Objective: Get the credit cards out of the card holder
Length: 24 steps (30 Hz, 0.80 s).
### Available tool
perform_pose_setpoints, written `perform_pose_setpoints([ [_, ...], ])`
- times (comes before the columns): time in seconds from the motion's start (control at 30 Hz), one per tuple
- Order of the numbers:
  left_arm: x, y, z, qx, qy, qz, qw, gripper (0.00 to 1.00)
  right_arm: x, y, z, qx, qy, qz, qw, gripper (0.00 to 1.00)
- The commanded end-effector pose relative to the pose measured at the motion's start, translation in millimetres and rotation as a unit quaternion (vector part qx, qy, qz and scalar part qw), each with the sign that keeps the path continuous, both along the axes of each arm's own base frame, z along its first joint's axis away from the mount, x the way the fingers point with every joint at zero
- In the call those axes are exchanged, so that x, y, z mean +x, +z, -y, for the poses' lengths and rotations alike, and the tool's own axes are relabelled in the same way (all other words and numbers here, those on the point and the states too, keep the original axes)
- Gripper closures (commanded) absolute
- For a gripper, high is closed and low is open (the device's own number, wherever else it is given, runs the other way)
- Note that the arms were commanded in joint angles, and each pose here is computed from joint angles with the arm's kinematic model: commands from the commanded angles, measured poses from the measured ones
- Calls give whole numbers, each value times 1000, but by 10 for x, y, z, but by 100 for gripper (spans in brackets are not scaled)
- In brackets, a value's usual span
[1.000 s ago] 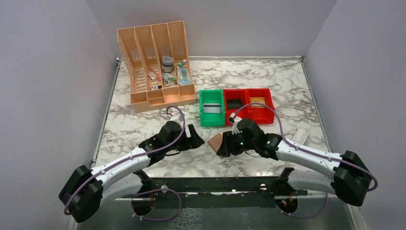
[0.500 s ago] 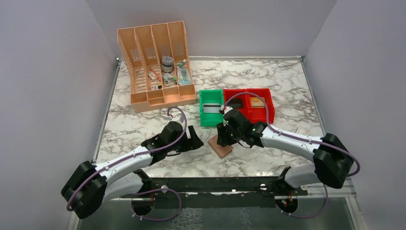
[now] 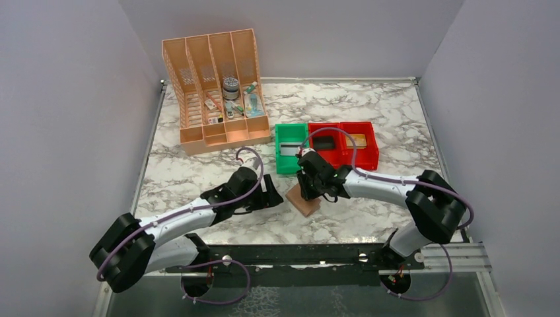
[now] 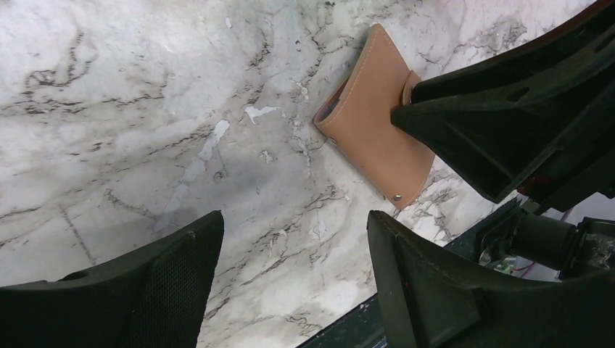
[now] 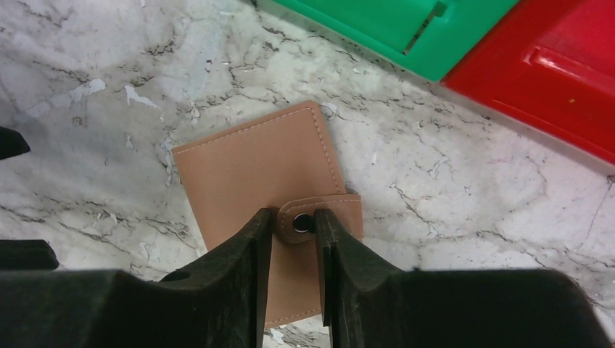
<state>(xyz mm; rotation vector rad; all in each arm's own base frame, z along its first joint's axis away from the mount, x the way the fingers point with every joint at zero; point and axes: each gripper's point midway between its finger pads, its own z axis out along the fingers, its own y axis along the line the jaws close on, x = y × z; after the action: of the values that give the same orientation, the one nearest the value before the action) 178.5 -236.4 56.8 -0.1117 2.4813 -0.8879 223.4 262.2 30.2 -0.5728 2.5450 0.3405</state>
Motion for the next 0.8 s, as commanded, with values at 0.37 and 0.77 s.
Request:
perform_pose_setpoints([
  [0.37, 169, 27, 434, 1, -26, 16, 1000, 23, -306, -46, -73, 101, -52, -68, 991, 99],
  [0.77, 92, -390, 387, 86, -42, -12, 995, 47, -421, 360, -94, 272, -91, -123, 950, 99],
])
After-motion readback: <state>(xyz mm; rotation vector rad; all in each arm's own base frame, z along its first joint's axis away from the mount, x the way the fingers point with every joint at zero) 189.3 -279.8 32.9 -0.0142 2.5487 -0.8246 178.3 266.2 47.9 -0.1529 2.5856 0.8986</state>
